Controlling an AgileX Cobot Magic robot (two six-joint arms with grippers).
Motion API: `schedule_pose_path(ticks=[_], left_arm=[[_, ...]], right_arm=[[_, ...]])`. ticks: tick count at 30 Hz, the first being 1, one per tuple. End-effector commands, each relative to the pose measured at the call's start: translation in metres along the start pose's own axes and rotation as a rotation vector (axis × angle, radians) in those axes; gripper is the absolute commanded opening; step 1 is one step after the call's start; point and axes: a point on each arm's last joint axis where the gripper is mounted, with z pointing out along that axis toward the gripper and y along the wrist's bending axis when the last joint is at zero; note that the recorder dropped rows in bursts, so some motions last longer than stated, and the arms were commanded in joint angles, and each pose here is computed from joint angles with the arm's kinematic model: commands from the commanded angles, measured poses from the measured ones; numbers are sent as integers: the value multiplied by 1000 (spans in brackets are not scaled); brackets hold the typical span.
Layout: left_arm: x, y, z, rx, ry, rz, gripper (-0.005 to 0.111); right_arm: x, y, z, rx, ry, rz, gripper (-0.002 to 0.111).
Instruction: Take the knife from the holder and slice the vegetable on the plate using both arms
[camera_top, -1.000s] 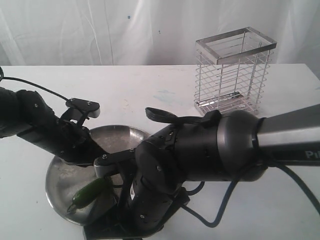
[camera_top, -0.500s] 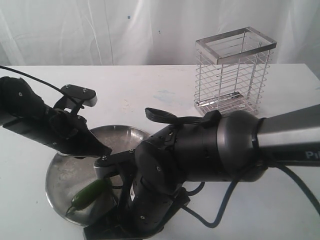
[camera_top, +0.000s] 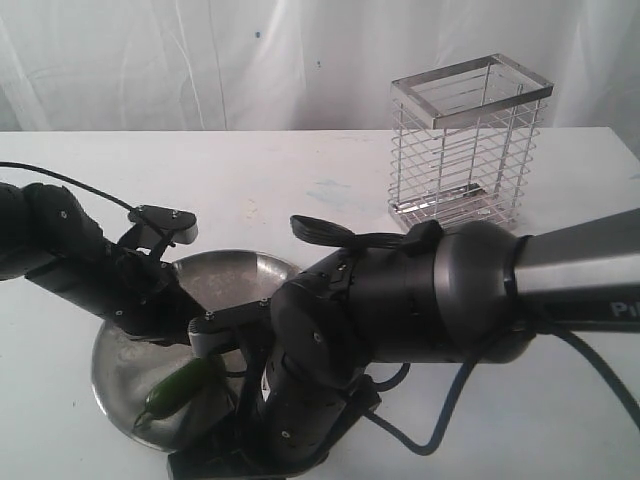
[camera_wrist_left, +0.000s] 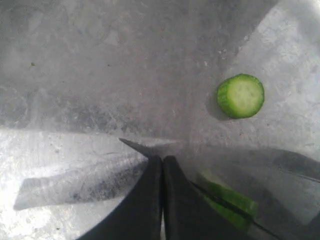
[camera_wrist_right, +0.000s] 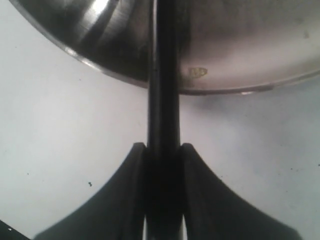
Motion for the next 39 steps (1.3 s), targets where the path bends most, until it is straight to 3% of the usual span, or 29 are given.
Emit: schedule_pose_path(ticks=[1,6,10,13,19,25,39], left_arm=[[4,-1,2,8,37,25,0],[-14,3,-48,12,-50,75,0],[-6,3,-71,45,26,122,1],[6,-1,-67,90,109,110,12],[21,-5,-53,167,121,82,40],[26,-6,-35,239,135,73,40],[30,4,-7,201,174,-7,40]], right_arm=[[2,1,-1,5,16,-21,0],[6,-1,-1,20,58,-39,0],[7,-1,-1,22,67,-39,0],[7,-1,-1,22,67,-39,0],[7,-1,-1,26,65,-45,0],[4,0,-3,23,52,-49,0],[3,2,-7,35,89,-58,0]])
